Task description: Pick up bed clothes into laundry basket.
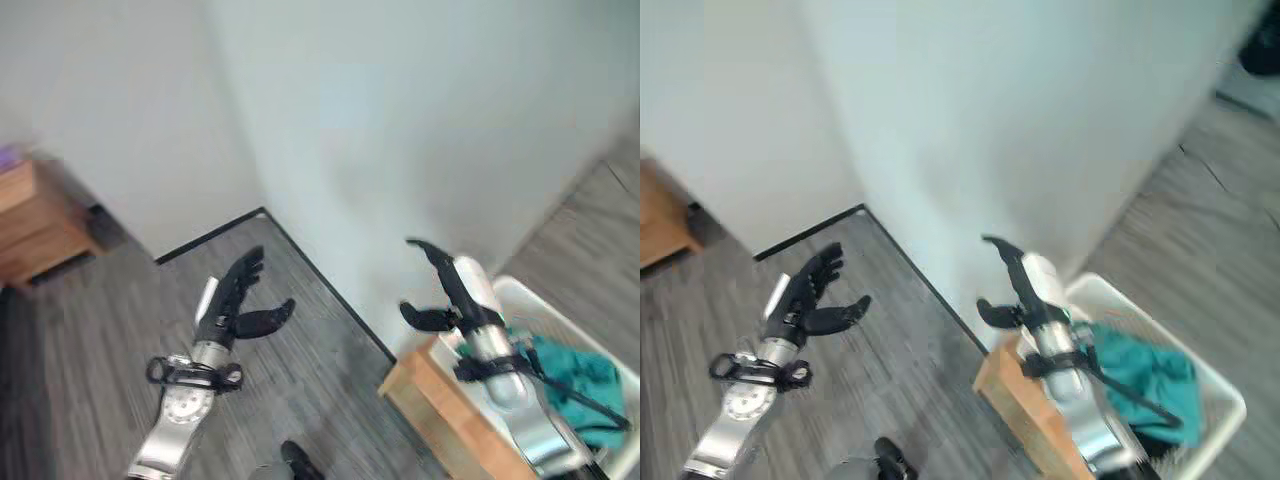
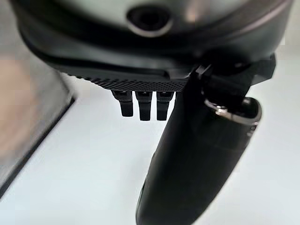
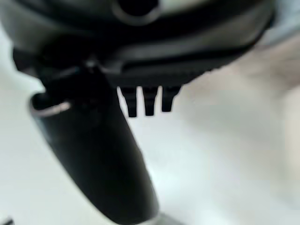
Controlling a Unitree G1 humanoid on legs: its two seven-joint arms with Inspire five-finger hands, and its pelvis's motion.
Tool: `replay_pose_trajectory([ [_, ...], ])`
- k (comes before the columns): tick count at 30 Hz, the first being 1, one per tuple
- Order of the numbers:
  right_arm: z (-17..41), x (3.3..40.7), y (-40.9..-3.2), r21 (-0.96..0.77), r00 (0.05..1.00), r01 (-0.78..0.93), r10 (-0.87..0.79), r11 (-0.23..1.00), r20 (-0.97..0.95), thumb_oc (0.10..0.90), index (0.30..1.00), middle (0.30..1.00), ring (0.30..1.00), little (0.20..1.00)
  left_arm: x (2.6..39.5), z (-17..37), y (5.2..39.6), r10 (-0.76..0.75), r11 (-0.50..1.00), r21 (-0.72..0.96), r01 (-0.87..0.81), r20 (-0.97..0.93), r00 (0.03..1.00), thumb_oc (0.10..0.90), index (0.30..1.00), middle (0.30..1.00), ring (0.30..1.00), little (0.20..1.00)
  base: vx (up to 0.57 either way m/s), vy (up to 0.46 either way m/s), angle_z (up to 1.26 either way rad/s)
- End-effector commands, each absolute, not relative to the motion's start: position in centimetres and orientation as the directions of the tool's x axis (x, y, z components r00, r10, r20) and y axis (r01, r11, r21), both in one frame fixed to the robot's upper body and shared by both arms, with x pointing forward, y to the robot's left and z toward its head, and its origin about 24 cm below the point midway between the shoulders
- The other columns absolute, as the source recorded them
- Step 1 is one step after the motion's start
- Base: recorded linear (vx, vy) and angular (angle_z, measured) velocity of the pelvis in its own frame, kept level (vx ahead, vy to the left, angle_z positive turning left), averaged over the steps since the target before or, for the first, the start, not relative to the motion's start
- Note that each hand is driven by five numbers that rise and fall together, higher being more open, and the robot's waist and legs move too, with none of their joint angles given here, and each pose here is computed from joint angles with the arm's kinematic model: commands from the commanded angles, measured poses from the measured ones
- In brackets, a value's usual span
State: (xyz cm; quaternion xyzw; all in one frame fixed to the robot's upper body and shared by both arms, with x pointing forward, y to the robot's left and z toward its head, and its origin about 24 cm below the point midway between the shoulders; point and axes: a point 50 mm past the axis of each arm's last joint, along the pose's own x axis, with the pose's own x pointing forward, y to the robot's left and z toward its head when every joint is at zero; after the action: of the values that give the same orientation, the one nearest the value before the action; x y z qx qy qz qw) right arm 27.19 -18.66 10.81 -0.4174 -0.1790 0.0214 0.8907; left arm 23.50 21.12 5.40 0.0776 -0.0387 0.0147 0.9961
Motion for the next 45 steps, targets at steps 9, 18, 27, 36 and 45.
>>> replay_pose_trajectory([
  [9, 12.2, 25.9, -18.8, -0.558, 0.866, 0.26, 0.065, 0.788, 0.496, 0.8, 0.9, 0.9, 0.9, 0.9, 22.7, 8.4, 22.8, 0.184, 0.98, 0.023, -0.2, 0.297, 0.937, 0.8, 0.9, 0.9, 0.9, 0.9, 0.12, 0.003, 1.31],
  [18, 11.9, 25.3, -20.4, -0.52, 0.869, 0.323, -0.03, 0.79, 0.494, 0.8, 0.9, 0.9, 0.9, 0.9, 23.8, 8.1, 23.4, 0.178, 0.981, 0.023, -0.192, 0.272, 0.946, 0.8, 0.9, 0.9, 0.9, 0.9, -0.01, -0.331, 1.9],
  [27, 12.4, 25.8, -18.9, -0.48, 0.868, 0.223, 0.052, 0.848, 0.494, 0.8, 0.9, 0.9, 0.9, 0.9, 22.5, 7.5, 24.9, 0.287, 0.955, -0.001, -0.297, 0.254, 0.924, 0.8, 0.9, 0.9, 0.9, 0.9, -0.12, -0.325, 0.71],
  [36, 12.1, 25.2, -20.0, -0.469, 0.88, 0.242, 0.011, 0.85, 0.474, 0.8, 0.9, 0.9, 0.9, 0.9, 21.9, 7.5, 24.3, 0.233, 0.971, 0.002, -0.241, 0.245, 0.941, 0.8, 0.9, 0.9, 0.9, 0.9, -0.16, -0.098, 0.96],
  [45, 12.6, 25.1, -20.2, -0.445, 0.874, 0.253, -0.006, 0.859, 0.487, 0.8, 0.9, 0.9, 0.9, 0.9, 22.7, 8.6, 22.8, 0.137, 0.989, 0.022, -0.149, 0.282, 0.95, 0.8, 0.9, 0.9, 0.9, 0.9, -0.02, 0.178, 0.81],
])
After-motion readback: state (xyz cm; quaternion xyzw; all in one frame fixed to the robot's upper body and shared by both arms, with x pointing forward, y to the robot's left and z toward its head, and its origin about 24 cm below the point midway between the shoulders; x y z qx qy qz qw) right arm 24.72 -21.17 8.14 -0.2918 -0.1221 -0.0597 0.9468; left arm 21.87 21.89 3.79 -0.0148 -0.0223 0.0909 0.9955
